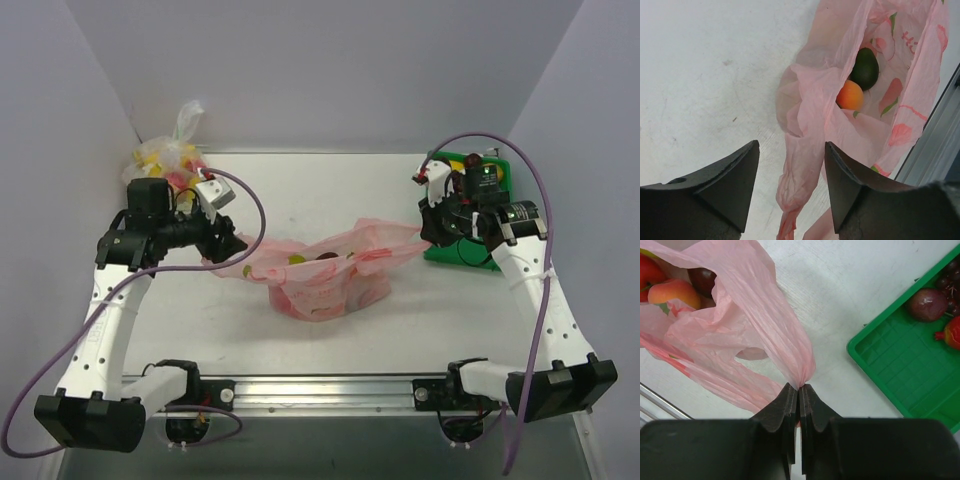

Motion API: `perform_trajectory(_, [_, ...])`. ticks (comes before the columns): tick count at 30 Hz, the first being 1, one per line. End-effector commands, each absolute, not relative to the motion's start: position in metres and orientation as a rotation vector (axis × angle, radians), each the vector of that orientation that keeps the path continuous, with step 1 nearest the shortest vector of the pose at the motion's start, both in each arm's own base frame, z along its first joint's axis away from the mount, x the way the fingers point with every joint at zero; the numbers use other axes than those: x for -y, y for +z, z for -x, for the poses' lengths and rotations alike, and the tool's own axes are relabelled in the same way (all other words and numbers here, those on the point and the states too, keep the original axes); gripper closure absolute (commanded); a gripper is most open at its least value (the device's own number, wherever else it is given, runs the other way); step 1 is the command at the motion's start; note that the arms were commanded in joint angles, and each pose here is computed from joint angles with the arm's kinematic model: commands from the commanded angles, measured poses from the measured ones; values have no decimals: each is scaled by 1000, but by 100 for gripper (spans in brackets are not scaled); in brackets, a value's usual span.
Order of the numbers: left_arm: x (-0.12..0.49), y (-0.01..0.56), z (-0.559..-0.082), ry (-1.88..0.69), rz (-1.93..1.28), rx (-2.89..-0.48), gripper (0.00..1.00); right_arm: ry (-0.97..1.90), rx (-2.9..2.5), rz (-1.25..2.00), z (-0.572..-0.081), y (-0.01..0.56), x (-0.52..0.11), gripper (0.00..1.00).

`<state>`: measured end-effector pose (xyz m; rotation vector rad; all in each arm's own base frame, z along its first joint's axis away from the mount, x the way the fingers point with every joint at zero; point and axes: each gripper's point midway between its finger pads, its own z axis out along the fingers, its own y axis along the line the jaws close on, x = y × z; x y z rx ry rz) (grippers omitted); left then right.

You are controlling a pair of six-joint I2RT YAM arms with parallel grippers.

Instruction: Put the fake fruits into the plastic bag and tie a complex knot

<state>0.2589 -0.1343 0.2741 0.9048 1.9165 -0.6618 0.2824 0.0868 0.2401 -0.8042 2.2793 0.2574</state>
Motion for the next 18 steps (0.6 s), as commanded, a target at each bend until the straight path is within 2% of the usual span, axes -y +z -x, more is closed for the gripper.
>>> perform_trajectory(1, [139,289,-267,-617,-958,-1862,37,262,-2260,837,-274,246,-90,100])
perform_trajectory(5, [134,275,-268,-577,-990,-1910,41,227,-2265,830,-274,246,-85,100])
perform_trajectory(11, [126,265,-245,-578,-1047,-1978,37,197,-2267,823,-272,246,-80,100])
perform_trajectory(13, [124,259,-244,-568,-1046,-1993,49,182,-2263,826,-273,246,-78,100])
perform_trajectory(14, [122,253,-247,-555,-1023,-2026,66,178,-2261,830,-273,246,-77,100])
perform_trajectory(15, [120,255,-256,-527,-998,-2020,74,174,-2265,831,-275,246,-77,100])
perform_trajectory(16, [118,258,-264,-506,-973,-2020,93,156,-2249,826,-279,253,-75,100])
perform_trajectory(17, [111,269,-278,-451,-896,-2029,100,140,-2239,816,-283,258,-73,100])
perform_trajectory(18, [106,286,-297,-408,-839,-1981,100,128,-2232,806,-289,263,-70,100])
